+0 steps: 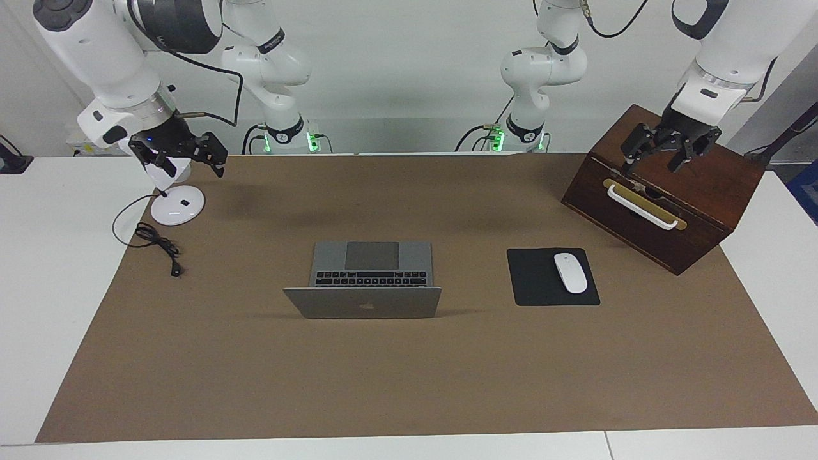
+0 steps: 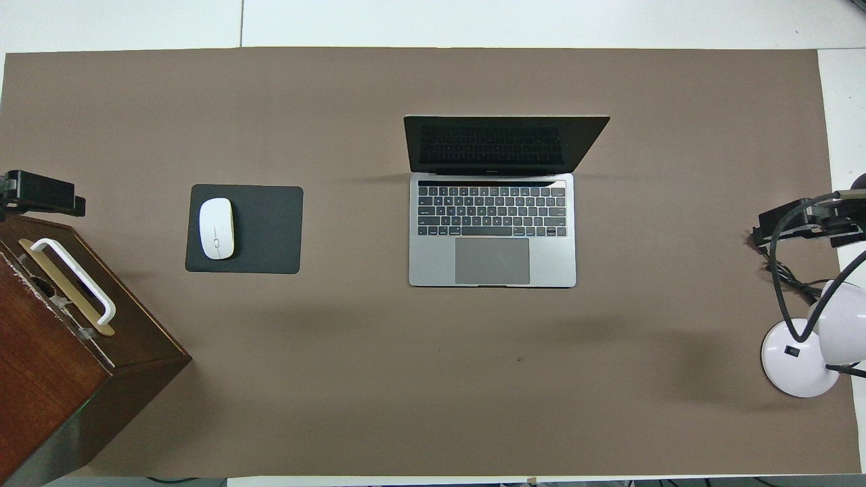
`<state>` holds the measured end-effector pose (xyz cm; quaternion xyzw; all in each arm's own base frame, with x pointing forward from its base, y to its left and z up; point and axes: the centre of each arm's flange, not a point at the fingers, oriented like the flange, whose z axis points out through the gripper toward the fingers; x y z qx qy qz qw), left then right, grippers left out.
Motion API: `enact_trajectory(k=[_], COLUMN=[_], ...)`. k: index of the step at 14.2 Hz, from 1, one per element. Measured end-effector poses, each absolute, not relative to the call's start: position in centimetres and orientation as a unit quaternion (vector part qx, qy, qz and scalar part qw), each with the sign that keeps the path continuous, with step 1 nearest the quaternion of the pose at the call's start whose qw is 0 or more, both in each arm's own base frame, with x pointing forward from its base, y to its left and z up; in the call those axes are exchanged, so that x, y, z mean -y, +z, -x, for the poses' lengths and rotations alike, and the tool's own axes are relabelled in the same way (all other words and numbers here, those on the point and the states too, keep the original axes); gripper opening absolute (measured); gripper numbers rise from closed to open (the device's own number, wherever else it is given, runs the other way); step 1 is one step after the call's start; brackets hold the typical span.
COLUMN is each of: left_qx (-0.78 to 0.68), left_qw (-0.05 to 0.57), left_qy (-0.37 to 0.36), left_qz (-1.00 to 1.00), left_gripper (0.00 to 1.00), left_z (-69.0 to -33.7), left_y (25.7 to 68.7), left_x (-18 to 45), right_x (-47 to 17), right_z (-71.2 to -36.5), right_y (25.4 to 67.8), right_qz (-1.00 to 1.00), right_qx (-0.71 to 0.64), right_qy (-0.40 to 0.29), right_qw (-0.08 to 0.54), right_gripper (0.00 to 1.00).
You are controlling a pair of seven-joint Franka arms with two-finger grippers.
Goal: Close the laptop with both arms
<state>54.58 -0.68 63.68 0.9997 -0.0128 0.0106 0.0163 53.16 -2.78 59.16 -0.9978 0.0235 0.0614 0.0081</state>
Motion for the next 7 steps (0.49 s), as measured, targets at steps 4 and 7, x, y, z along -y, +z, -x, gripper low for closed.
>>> enact_trajectory(k=[4, 7], left_qx=[0.013, 0.013], left_qw=[0.016, 0.016], left_qy=[0.011, 0.011], left_qz=[-1.0, -1.0], left_gripper=[1.0, 1.0], left_z=[-54.59, -54.59], left_y=[63.68, 63.68], left_x=[0.67, 0.7], right_x=[2.82, 3.47], right_z=[-53.16, -53.11], right_y=[59.17, 59.19], right_qz=[0.998, 0.998], right_qx=[-0.024, -0.03], right_qy=[0.061, 0.061], right_qw=[0.008, 0.009], right_gripper=[1.0, 1.0])
